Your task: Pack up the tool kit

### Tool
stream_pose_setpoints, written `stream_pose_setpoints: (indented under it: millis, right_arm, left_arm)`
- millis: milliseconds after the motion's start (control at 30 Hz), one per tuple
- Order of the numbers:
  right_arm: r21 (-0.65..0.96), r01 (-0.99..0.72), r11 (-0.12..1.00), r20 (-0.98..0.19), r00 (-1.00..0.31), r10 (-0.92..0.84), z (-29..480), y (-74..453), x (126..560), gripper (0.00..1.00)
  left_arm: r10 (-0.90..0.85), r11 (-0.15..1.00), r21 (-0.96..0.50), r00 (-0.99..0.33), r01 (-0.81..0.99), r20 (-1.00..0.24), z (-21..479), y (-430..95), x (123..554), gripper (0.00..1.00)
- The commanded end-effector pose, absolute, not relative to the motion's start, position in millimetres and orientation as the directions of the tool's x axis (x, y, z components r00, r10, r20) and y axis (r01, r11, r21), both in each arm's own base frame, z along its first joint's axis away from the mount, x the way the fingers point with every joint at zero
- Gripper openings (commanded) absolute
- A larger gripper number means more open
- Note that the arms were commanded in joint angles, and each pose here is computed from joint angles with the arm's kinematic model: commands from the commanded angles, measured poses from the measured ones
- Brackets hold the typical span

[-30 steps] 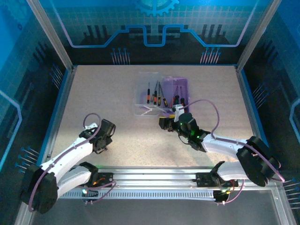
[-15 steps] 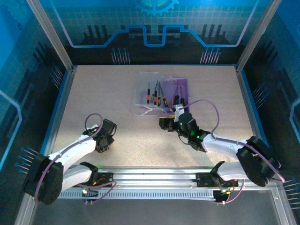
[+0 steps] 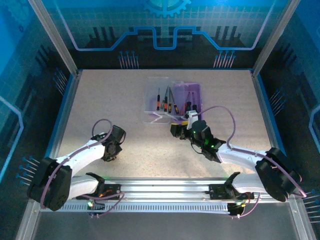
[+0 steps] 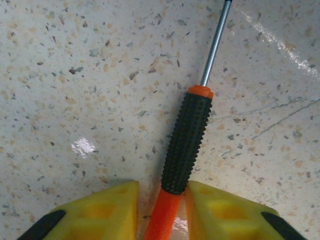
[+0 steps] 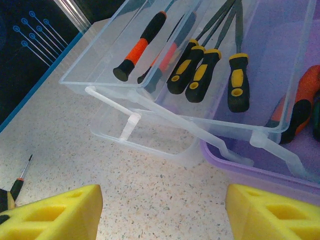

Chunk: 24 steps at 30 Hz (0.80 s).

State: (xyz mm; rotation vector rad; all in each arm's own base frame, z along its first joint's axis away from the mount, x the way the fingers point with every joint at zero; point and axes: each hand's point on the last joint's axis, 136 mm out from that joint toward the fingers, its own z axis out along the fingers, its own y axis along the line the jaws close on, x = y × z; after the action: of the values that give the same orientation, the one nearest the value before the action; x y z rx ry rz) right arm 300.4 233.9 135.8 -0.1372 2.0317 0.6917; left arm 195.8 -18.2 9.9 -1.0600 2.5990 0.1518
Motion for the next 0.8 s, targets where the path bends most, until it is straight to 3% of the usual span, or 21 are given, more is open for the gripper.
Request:
stream_pose_setpoints:
  millis: [0, 100, 267, 533, 767]
  right_arm:
    - [0.415, -0.357, 0.837, -0.834, -0.516, 0.194, 145, 232, 302, 0.67]
    - [0.418, -0.36, 0.834, -0.833, -0.519, 0.194, 145, 233, 301, 0.67]
    - [0.433, -0.4, 0.808, -0.831, -0.524, 0.186, 148, 242, 299, 0.68]
    - [0.514, -0.645, 0.566, -0.804, -0.592, 0.055, 155, 307, 273, 0.7]
    - [0.504, -0.604, 0.617, -0.81, -0.579, 0.094, 151, 295, 280, 0.71]
  left_arm:
    - [-0.664, 0.742, -0.157, -0.681, -0.652, -0.307, 10, -41, 214, 0.21]
    - [-0.661, 0.747, -0.182, -0.684, -0.639, -0.309, 12, -43, 215, 0.12]
    - [-0.642, 0.765, -0.214, -0.701, -0.607, -0.311, 18, -49, 218, 0.11]
    - [-0.578, 0.816, -0.285, -0.731, -0.504, -0.362, 75, -64, 239, 0.11]
    - [-0.419, 0.904, -0.29, -0.781, -0.313, -0.463, 151, -101, 276, 0.13]
